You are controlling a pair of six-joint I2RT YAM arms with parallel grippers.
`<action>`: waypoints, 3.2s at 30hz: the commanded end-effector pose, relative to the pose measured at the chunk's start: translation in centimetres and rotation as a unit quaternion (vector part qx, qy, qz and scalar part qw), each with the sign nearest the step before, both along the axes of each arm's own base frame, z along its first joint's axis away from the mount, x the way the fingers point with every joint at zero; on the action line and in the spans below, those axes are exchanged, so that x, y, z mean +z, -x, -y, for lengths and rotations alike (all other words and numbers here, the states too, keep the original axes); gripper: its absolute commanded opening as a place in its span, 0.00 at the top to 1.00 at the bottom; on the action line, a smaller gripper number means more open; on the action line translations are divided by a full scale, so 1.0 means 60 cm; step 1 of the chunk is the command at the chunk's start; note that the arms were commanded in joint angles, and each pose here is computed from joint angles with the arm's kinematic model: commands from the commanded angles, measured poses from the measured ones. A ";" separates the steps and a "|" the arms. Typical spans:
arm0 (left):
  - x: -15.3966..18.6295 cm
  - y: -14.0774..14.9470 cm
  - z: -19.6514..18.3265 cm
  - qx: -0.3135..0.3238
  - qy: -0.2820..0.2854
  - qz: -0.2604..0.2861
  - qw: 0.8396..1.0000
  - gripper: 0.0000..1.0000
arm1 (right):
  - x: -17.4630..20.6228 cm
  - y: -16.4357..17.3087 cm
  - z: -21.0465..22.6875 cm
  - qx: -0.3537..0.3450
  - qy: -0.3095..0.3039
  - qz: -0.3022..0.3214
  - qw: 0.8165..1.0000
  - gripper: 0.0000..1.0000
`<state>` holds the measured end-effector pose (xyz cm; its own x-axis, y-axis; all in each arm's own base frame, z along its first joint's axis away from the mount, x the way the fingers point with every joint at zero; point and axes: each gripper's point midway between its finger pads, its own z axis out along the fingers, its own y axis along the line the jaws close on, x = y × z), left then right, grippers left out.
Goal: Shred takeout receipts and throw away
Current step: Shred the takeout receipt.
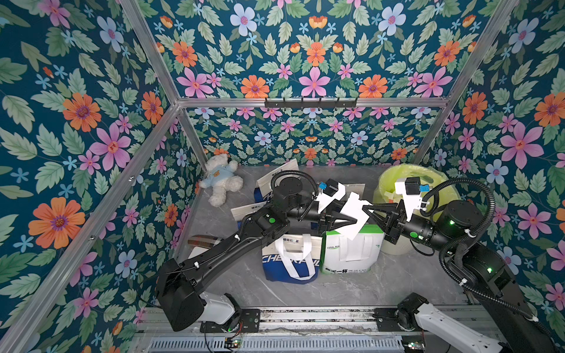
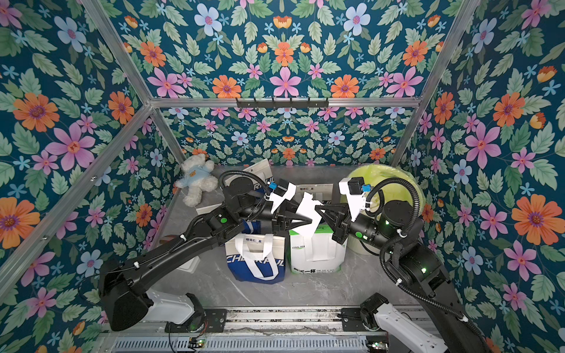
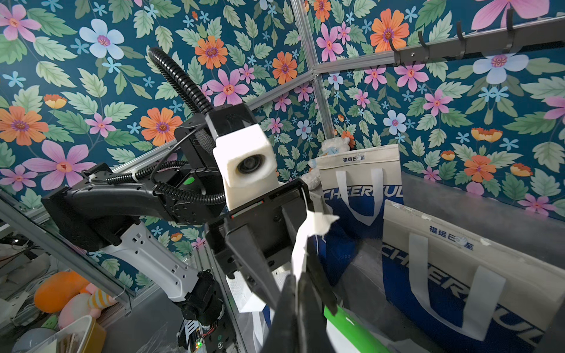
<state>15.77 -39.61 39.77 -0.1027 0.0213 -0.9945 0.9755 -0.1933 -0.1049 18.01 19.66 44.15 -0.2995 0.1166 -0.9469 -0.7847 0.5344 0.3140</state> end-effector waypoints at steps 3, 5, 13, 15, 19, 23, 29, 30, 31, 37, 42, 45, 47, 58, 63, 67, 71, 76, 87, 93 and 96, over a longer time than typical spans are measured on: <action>0.028 0.006 -0.010 0.007 0.022 0.054 0.998 0.53 | -0.002 0.007 0.002 0.005 0.013 0.012 1.000 1.00; 0.042 0.008 -0.012 0.006 0.031 0.068 0.997 0.53 | -0.004 0.012 0.003 0.009 0.018 0.014 1.000 1.00; 0.077 0.020 0.001 -0.041 0.048 0.068 0.996 0.66 | -0.005 0.015 0.005 0.010 0.023 0.014 1.000 1.00; 0.074 0.019 0.004 -0.045 0.045 0.062 0.996 0.72 | -0.004 0.015 0.008 0.004 0.024 0.016 1.000 1.00; 0.070 0.020 0.002 -0.041 0.046 0.063 0.996 0.78 | -0.004 0.014 0.011 -0.001 0.028 0.018 0.999 1.00; 0.075 0.019 0.000 -0.035 0.050 0.067 0.996 0.79 | -0.011 0.010 0.008 0.000 0.032 0.010 0.999 1.00; 0.083 0.019 -0.004 -0.027 0.055 0.072 0.996 0.76 | -0.019 0.007 0.006 0.001 0.038 0.002 0.999 1.00; 0.084 0.020 -0.005 -0.027 0.056 0.073 0.995 0.76 | -0.022 0.006 0.005 0.001 0.040 0.000 0.999 1.00; 0.085 0.020 -0.005 -0.027 0.056 0.073 0.995 0.76 | -0.022 0.005 0.005 0.000 0.041 -0.002 0.999 1.00; 0.080 0.019 -0.003 -0.027 0.053 0.070 0.996 0.80 | -0.021 0.006 0.004 0.004 0.039 -0.002 0.999 1.00; 0.078 0.014 0.000 -0.020 0.052 0.068 0.996 0.90 | -0.024 0.007 0.001 0.008 0.042 -0.007 0.999 1.00; 0.076 0.006 0.002 -0.008 0.051 0.067 0.996 1.00 | -0.027 0.005 0.003 0.005 0.043 -0.010 0.999 1.00; 0.075 0.002 0.003 0.000 0.050 0.066 0.997 1.00 | -0.025 0.004 0.005 -0.001 0.043 -0.009 0.999 1.00; 0.061 -0.004 0.010 0.012 0.040 0.057 0.997 1.00 | 0.003 0.010 0.016 -0.015 0.023 0.015 1.000 0.84; 0.063 -0.001 0.010 0.010 0.042 0.059 0.997 1.00 | -0.004 0.005 0.009 -0.007 0.026 0.003 1.000 0.88; 0.064 0.000 0.010 0.009 0.043 0.059 0.997 1.00 | -0.013 -0.002 0.006 -0.010 0.030 -0.004 0.999 0.89; 0.065 0.003 0.009 0.008 0.046 0.064 0.997 1.00 | -0.022 -0.015 0.008 -0.026 0.037 -0.013 0.999 0.95; 0.071 0.004 0.007 0.020 0.070 0.082 0.994 1.00 | -0.021 -0.026 0.010 -0.042 0.025 -0.035 0.998 1.00; 0.136 0.016 -0.053 0.116 0.251 0.135 0.951 1.00 | -0.064 -0.082 0.038 -0.145 0.049 -0.122 0.981 1.00; 0.150 0.024 -0.070 0.127 0.290 0.138 0.938 1.00 | -0.085 -0.095 0.049 -0.174 0.060 -0.140 0.973 1.00; 0.152 0.024 -0.072 0.131 0.291 0.139 0.937 1.00 | -0.095 -0.104 0.066 -0.206 0.073 -0.143 0.965 1.00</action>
